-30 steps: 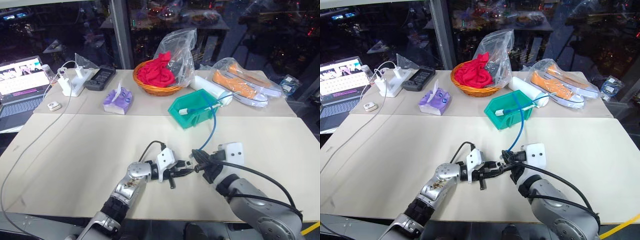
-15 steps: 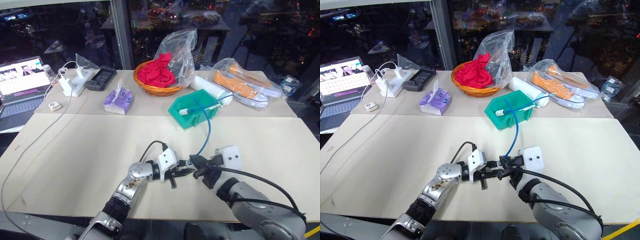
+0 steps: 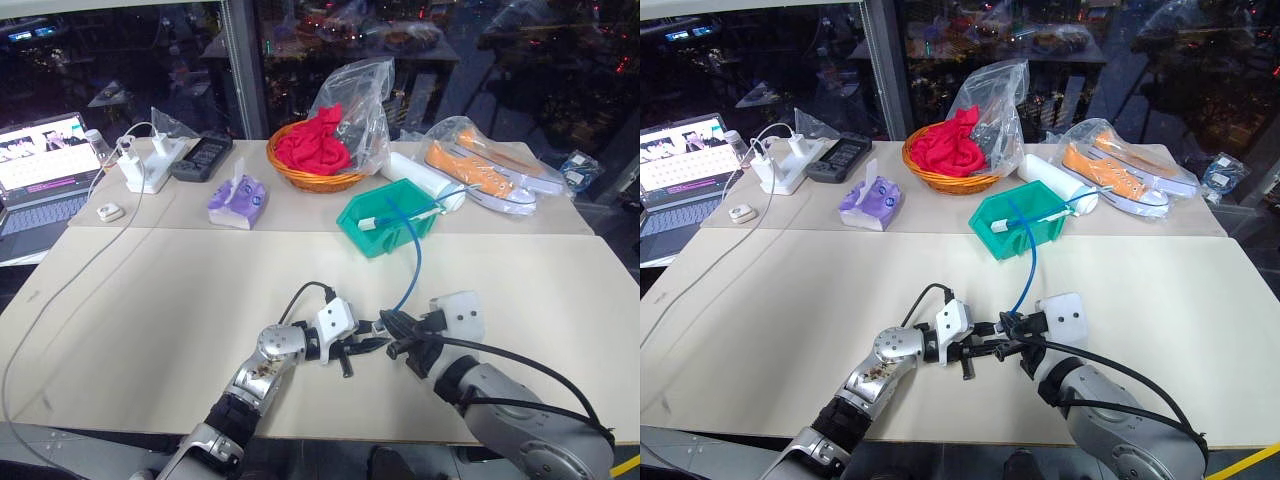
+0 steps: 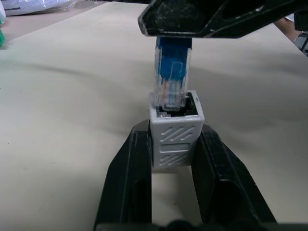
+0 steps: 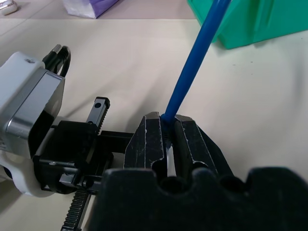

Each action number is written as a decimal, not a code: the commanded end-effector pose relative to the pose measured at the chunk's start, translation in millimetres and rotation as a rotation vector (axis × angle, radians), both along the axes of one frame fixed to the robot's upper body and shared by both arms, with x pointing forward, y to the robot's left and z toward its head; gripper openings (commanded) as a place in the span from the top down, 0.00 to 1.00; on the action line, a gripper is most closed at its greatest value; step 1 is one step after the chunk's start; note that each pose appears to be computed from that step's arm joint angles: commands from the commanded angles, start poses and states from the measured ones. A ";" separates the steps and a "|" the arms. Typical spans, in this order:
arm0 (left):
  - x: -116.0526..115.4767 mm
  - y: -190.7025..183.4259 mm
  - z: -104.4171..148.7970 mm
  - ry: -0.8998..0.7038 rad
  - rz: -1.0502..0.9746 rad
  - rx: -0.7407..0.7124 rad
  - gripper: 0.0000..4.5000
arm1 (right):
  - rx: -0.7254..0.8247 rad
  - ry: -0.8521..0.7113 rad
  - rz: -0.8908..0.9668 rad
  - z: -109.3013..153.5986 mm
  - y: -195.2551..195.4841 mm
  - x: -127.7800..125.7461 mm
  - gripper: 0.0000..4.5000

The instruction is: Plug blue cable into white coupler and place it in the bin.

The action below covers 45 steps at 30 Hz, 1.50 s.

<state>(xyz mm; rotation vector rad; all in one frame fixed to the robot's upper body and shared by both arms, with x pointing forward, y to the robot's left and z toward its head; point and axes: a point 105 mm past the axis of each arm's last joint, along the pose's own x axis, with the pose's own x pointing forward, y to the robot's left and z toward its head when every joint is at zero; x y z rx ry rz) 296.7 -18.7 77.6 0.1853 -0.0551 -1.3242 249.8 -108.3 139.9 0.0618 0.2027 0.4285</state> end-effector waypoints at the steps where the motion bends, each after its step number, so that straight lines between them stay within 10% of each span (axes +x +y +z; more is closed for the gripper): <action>1: -5.7 -3.8 1.0 -0.005 -0.019 -0.012 0.85 | -0.026 0.001 -0.004 -0.3 -1.3 -0.6 1.00; 45: -2.8 -10.4 23.4 -0.001 -0.001 -0.075 0.85 | -0.126 0.222 0.163 -51.0 17.8 -13.5 1.00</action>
